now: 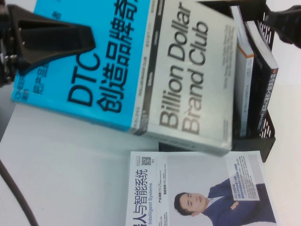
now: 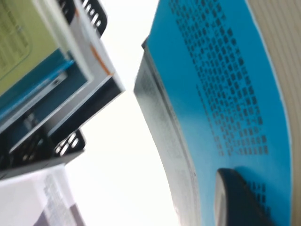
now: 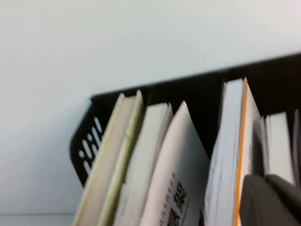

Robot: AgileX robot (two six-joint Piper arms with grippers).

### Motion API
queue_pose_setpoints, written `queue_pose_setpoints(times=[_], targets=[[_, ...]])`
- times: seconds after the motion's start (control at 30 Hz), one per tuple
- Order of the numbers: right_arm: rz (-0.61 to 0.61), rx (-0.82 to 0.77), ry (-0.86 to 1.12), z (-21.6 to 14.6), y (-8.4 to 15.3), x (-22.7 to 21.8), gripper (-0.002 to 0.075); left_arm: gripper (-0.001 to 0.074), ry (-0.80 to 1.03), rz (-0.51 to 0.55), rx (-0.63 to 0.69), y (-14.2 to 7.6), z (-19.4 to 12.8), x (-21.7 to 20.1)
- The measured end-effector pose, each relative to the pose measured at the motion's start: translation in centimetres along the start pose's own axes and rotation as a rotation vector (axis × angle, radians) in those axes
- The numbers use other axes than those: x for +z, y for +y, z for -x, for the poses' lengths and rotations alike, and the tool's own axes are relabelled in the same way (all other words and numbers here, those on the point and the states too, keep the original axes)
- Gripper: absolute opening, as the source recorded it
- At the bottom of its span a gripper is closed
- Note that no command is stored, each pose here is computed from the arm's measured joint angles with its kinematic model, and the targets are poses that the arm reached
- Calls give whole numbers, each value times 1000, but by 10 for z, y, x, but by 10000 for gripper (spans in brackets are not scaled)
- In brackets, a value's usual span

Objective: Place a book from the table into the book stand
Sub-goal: Place the book on the book shelf

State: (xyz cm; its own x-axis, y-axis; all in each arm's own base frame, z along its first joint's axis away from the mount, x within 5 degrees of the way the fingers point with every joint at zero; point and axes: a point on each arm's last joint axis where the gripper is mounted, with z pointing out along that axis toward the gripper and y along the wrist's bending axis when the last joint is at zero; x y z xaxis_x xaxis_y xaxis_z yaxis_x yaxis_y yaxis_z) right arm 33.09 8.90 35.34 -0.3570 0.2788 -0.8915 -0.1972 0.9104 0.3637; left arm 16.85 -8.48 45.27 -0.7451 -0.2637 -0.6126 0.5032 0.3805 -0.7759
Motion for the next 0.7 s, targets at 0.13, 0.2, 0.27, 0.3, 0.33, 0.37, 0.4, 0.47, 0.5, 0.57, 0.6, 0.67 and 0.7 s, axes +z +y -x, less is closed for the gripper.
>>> queue_pose_setpoints(times=[0.13,0.2,0.27,0.3,0.33,0.37,0.4,0.47,0.5,0.57,0.6,0.67,0.7], targets=[[23,-5,-59,15,7,-21,-2,183,-17,-30,9,-10,1,13],[35,-17,-91,22,11,-32,-2,183,-7,-36,16,-16,2,22],[47,-37,-127,30,15,-45,-2,183,9,-19,28,-19,4,33],[53,-51,-148,34,17,-52,-2,183,20,-9,33,-21,5,40],[61,-65,-168,38,20,-60,-2,183,30,5,35,-22,7,48],[67,-74,-189,42,22,-68,-2,183,41,14,31,-22,7,55],[73,-83,-209,46,24,-76,-2,183,49,35,31,-21,9,64],[86,-106,-231,50,27,-87,-2,182,58,77,26,-19,14,78],[93,-120,-236,51,29,-92,-2,182,62,106,23,-16,18,86],[105,-136,-230,51,31,-96,-2,182,81,167,11,-5,24,104],[114,-141,-219,50,32,-96,-2,182,97,197,-1,1,26,112],[124,-147,-198,49,32,-96,-2,182,126,262,-8,12,31,123],[133,-151,-185,47,33,-96,-2,181,140,287,-6,17,33,128]])
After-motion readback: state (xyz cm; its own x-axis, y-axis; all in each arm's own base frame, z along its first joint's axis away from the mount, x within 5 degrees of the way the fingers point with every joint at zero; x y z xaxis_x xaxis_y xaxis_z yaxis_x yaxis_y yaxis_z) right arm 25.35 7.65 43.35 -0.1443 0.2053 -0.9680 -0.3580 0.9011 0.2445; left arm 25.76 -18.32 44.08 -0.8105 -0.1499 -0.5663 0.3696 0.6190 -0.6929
